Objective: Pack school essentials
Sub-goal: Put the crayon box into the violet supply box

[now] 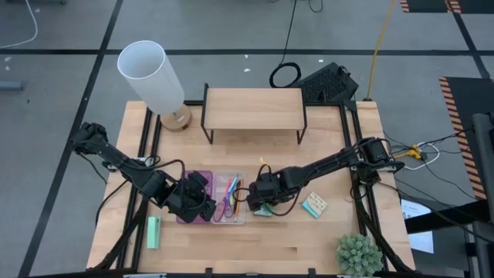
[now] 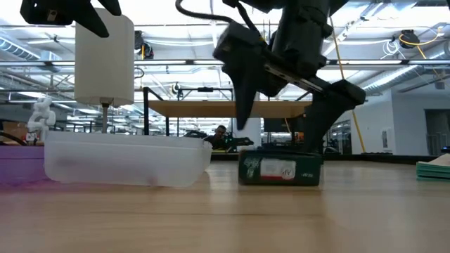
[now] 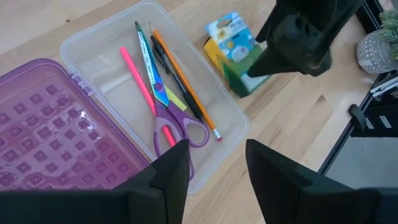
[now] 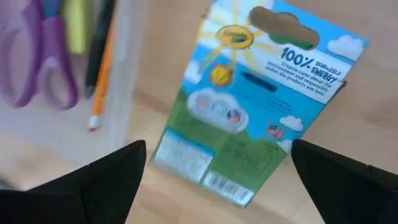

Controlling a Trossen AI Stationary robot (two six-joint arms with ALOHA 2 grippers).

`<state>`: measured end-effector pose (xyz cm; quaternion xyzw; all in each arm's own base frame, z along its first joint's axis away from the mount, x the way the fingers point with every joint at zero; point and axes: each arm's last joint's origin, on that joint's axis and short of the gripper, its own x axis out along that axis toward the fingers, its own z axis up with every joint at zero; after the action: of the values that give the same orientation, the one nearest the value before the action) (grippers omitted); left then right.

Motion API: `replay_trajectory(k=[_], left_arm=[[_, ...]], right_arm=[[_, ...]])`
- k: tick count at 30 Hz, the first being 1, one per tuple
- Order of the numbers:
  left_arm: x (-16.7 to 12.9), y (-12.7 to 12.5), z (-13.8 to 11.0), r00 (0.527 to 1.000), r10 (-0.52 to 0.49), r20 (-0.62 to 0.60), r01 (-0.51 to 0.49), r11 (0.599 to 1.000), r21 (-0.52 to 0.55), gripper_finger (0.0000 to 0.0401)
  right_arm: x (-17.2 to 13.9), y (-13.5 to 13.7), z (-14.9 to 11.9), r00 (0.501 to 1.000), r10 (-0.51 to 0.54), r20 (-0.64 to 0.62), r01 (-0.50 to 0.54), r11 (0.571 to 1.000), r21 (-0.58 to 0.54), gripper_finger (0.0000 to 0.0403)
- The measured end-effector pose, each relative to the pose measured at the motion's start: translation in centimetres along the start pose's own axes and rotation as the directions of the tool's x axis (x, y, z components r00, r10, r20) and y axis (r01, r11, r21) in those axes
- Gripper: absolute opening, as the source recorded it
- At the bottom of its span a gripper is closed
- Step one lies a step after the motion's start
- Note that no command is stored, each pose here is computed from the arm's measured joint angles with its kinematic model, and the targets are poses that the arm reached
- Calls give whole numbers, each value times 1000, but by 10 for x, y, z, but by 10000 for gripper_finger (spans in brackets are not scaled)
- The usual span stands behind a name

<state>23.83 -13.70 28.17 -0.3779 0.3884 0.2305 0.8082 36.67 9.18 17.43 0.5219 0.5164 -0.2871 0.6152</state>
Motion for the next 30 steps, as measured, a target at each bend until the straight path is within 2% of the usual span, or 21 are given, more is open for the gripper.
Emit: replay_trajectory(k=[4,9,14,18,21,25,30], left_arm=[[0,0,0,1000,-1,-1,1,1000,-4,161],[0,0,-1,1000,-2,-1,2,1000,-9,161],[-2,-1,-4,1000,-8,-6,8,1000,-6,161],[-3,-2,-6,1000,-13,-11,12,1000,-9,161],[-3,-2,-8,1000,-16,-14,16,1000,-4,161],[-4,-2,-9,1000,-17,-16,17,1000,0,161],[-4,-2,-9,999,-20,-40,21,1000,17,161]], right_arm=[[-6,3,0,999,35,-23,-36,999,-37,400],[-9,0,2,999,18,-48,-20,999,-46,400],[-11,3,0,998,45,-46,-45,999,-3,400],[-10,-2,0,999,-6,-41,8,999,38,400],[-10,-5,1,999,-40,4,39,995,90,400],[-10,-2,2,999,-11,48,4,989,146,400],[-10,-3,3,993,-29,111,7,981,195,400]])
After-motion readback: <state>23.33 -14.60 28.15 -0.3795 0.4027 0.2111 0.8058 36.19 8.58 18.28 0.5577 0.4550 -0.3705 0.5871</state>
